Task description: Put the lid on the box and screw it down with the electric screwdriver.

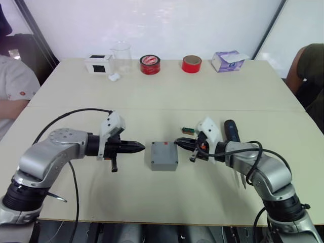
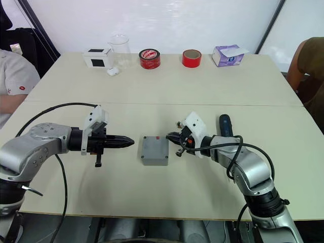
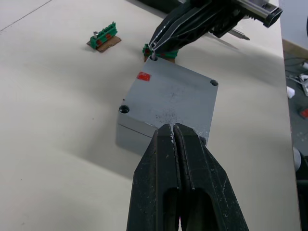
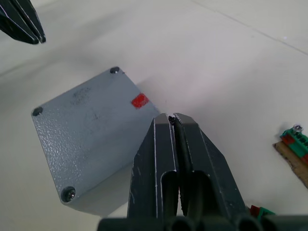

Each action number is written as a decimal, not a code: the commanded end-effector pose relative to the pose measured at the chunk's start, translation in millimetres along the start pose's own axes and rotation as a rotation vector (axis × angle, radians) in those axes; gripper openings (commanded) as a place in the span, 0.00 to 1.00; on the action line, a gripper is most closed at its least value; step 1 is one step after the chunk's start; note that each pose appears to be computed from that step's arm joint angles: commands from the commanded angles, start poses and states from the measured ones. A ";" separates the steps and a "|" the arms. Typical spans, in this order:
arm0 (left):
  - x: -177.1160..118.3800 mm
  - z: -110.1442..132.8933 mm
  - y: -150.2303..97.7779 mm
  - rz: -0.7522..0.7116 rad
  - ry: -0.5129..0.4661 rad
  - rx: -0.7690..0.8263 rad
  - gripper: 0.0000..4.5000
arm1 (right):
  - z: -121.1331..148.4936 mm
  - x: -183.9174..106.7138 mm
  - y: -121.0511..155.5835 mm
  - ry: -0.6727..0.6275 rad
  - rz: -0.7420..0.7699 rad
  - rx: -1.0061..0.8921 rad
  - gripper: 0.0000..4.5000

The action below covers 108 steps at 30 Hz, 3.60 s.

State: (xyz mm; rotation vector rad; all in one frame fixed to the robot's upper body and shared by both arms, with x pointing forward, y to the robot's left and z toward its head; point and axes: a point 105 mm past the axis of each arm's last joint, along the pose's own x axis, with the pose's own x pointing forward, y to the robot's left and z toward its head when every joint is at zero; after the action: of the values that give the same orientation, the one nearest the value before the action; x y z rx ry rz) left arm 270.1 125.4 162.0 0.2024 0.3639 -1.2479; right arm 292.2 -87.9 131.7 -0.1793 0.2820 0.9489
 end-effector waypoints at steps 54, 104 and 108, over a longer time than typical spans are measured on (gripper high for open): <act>27.4 28.8 -38.9 -0.094 -0.058 0.283 0.00 | -41.9 -129.3 -101.2 0.883 -0.333 0.653 0.99; 62.8 -5.2 -1.4 -0.154 0.106 0.237 0.00 | 96.2 -39.6 5.1 -0.518 -0.105 0.005 0.41; 67.9 -8.3 -1.0 -0.138 0.106 0.237 0.00 | 92.8 -36.5 2.6 -0.504 -0.114 0.000 0.41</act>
State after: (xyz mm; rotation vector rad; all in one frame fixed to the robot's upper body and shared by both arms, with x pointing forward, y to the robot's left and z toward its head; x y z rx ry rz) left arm 286.7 68.2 139.1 0.4386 0.2923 -1.4357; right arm 289.5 -91.5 217.6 0.0685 -0.1151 0.8346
